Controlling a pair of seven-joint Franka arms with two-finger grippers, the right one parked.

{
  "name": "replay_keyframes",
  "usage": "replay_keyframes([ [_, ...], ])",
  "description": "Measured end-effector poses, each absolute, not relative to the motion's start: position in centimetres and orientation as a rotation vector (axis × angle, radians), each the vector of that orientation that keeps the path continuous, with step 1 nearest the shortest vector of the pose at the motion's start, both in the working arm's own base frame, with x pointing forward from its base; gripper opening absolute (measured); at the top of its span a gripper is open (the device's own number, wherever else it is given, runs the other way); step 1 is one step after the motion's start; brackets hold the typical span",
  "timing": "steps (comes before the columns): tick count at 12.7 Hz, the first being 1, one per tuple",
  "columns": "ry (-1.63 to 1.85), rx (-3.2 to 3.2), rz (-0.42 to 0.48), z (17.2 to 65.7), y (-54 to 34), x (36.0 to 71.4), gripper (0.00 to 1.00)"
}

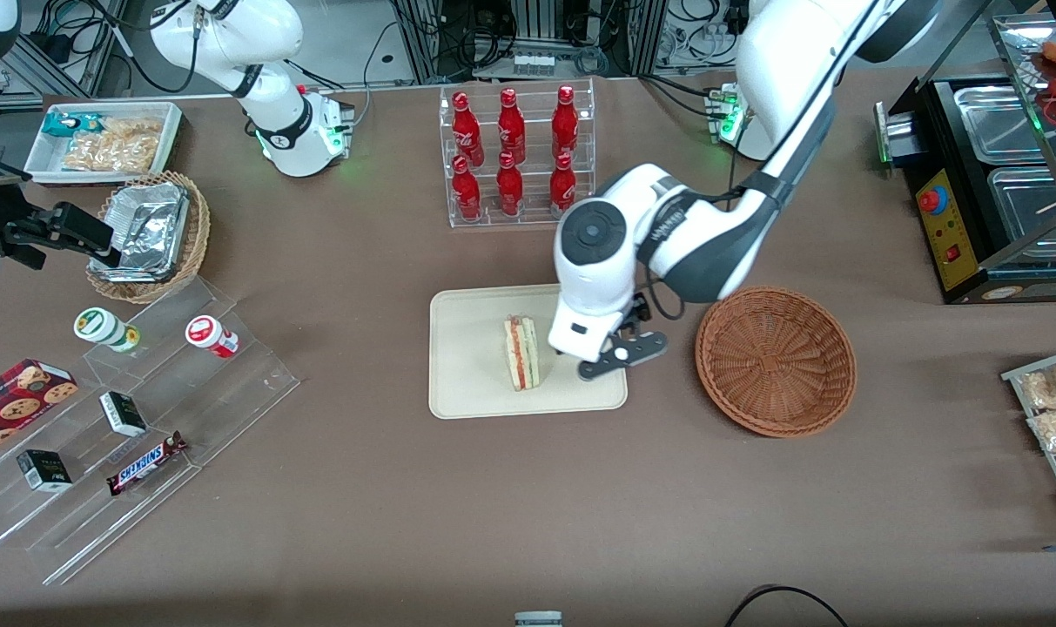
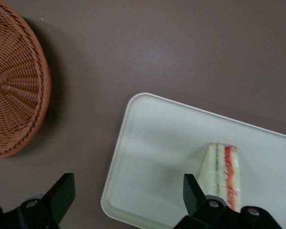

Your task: Place sandwich from basket to tray

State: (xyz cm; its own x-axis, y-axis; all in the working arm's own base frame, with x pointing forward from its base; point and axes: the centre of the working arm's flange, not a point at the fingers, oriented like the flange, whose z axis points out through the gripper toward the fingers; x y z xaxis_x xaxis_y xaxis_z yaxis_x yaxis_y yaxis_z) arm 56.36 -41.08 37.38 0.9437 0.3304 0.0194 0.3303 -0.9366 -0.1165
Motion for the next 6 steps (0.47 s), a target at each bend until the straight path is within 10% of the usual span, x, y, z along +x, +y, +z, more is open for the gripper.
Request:
replay_keyframes([
  [6, -0.532, -2.908, -0.014, 39.9, -31.5, 56.7, 1.00],
])
